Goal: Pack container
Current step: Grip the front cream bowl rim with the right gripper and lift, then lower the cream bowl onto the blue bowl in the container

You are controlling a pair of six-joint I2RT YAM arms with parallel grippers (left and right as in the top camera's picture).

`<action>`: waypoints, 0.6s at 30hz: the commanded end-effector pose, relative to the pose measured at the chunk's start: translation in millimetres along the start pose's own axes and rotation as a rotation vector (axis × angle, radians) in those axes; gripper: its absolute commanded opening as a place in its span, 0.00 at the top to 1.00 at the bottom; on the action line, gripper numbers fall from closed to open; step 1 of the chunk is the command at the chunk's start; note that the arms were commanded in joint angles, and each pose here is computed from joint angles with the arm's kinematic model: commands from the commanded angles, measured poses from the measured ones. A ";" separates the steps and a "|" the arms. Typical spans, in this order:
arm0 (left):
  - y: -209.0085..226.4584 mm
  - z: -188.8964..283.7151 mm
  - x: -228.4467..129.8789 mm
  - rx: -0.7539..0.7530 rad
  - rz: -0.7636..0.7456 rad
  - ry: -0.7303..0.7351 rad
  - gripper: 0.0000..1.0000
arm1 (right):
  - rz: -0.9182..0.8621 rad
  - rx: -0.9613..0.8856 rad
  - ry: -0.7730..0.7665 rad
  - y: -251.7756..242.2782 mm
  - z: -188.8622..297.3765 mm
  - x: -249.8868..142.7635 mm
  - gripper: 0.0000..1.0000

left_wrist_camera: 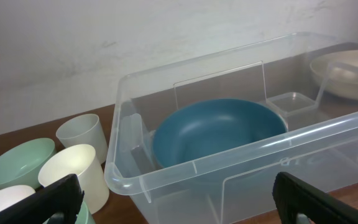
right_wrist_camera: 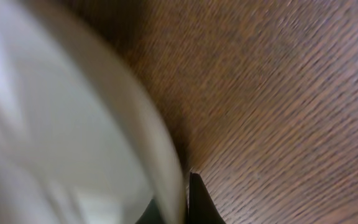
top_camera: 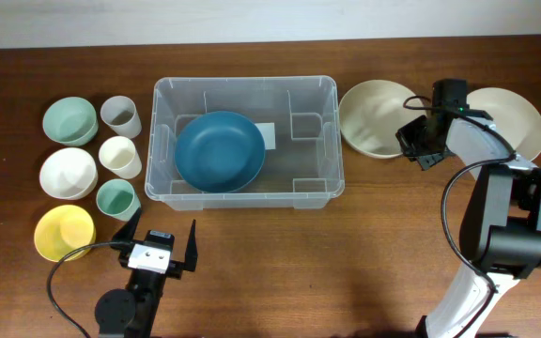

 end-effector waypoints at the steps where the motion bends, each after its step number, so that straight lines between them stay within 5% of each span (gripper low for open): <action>1: 0.2 -0.2 -2.4 0.007 -0.012 0.003 0.00 | 0.017 0.041 -0.034 17.4 9.8 11.6 0.96; 12: 0.2 -0.2 -2.4 0.007 -0.012 0.003 0.00 | 0.150 0.480 -0.140 106.8 176.6 64.1 0.96; 18: 0.2 -0.2 -2.4 0.007 -0.012 0.003 0.00 | 0.555 0.714 -0.021 146.3 281.7 -22.3 0.96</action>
Point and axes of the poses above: each gripper's point midway between its finger pads, its own z axis back along the fingers, its own y axis along the line the jaws close on, x = y × z, the point moved 6 cm from there along z, back along the fingers, and after that the axes turned 6 degrees about -z, right-handed, at the moved point
